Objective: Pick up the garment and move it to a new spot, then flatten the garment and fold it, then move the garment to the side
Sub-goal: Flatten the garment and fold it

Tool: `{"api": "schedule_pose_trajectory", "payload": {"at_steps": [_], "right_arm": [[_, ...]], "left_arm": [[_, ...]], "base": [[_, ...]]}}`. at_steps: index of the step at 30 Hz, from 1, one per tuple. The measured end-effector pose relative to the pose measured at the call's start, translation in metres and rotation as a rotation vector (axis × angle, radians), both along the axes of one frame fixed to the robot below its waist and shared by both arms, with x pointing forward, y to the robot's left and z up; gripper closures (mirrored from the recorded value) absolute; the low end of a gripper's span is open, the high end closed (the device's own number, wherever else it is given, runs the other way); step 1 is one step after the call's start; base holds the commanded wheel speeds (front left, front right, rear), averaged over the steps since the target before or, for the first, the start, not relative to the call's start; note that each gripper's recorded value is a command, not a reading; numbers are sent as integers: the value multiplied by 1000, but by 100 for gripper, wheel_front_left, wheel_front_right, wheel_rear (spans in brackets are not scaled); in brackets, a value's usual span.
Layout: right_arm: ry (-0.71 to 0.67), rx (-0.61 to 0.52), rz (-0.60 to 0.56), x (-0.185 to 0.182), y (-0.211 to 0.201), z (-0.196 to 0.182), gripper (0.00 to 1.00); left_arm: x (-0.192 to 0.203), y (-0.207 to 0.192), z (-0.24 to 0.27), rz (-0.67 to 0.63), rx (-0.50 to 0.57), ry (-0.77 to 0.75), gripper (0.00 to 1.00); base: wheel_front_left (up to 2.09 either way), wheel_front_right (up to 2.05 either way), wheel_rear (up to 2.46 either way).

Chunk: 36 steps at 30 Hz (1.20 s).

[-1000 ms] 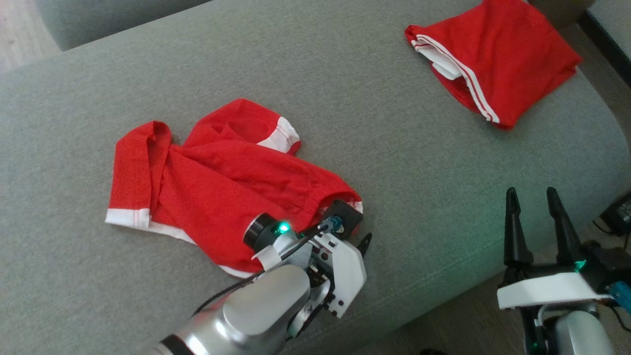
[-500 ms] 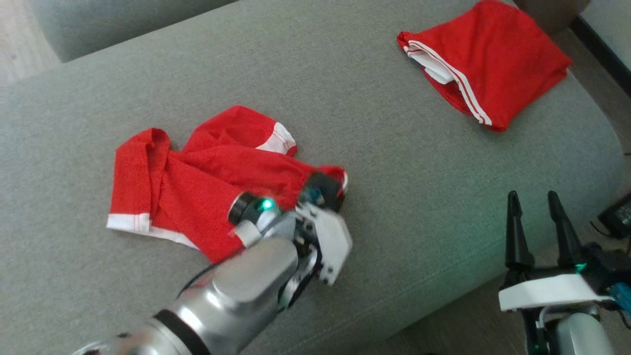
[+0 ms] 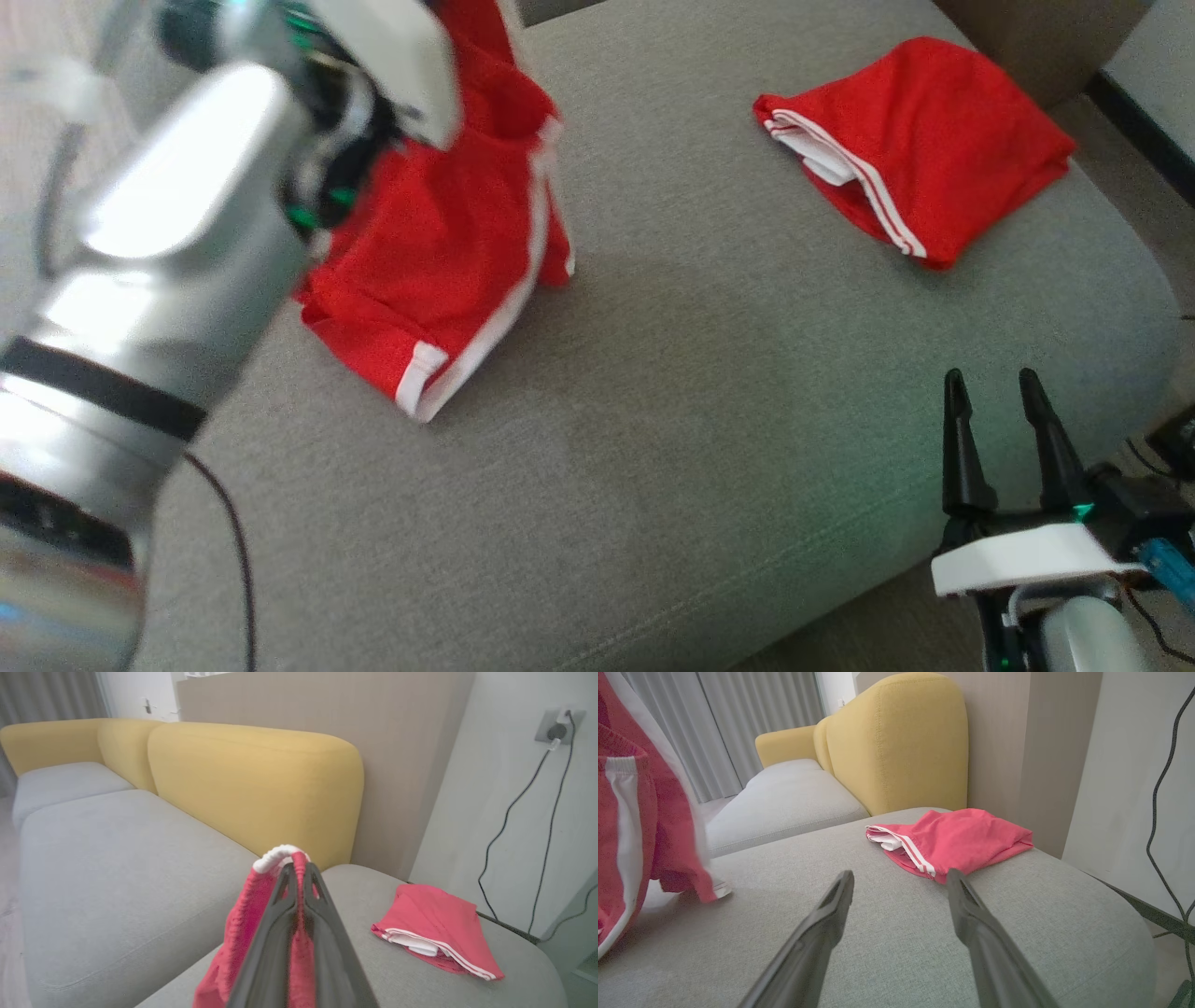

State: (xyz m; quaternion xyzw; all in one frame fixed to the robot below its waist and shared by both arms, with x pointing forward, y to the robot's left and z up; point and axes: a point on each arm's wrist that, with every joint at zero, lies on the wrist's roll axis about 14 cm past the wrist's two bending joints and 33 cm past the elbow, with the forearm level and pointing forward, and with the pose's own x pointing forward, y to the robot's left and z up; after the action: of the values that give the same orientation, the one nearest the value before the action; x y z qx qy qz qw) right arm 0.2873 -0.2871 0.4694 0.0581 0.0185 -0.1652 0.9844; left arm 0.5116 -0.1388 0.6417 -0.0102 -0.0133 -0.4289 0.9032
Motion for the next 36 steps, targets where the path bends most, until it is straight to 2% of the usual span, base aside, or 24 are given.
{"api": "schedule_pose_trajectory", "payload": {"at_steps": [4, 9, 13, 17, 21, 24, 27, 29, 33, 36], "right_arm": [[-9, 2, -7, -6, 0, 2, 0], [-16, 4, -10, -10, 0, 4, 0], [4, 8, -17, -12, -2, -2, 0], [13, 9, -3, -5, 0, -5, 0], [11, 10, 28, 7, 7, -6, 0], [12, 11, 54, 16, 12, -7, 0], [27, 12, 88, 23, 21, -12, 0], [36, 6, 110, 29, 26, -15, 0], [49, -6, 182, 45, 45, -19, 0], [59, -16, 236, 55, 60, -22, 0]], "left_arm": [[12, 12, 33, -3, -75, -50, 100], [2, 2, 85, -80, -201, -146, 100], [-14, -6, 114, -161, -299, -185, 100], [-44, -16, 109, -267, -324, -176, 100], [-92, -19, 48, -388, -286, -27, 100], [-126, 2, -26, -396, -221, 163, 100], [-152, 42, -87, -300, -164, 324, 100], [-162, 69, -111, -211, -159, 394, 100], [-174, 115, -145, -35, -136, 444, 100], [-181, 141, -164, 82, -170, 500, 100]], "base": [[0, 0, 0], [0, 0, 0], [0, 0, 0], [0, 0, 0], [0, 0, 0], [0, 0, 0], [0, 0, 0], [0, 0, 0], [0, 0, 0], [0, 0, 0]]}}
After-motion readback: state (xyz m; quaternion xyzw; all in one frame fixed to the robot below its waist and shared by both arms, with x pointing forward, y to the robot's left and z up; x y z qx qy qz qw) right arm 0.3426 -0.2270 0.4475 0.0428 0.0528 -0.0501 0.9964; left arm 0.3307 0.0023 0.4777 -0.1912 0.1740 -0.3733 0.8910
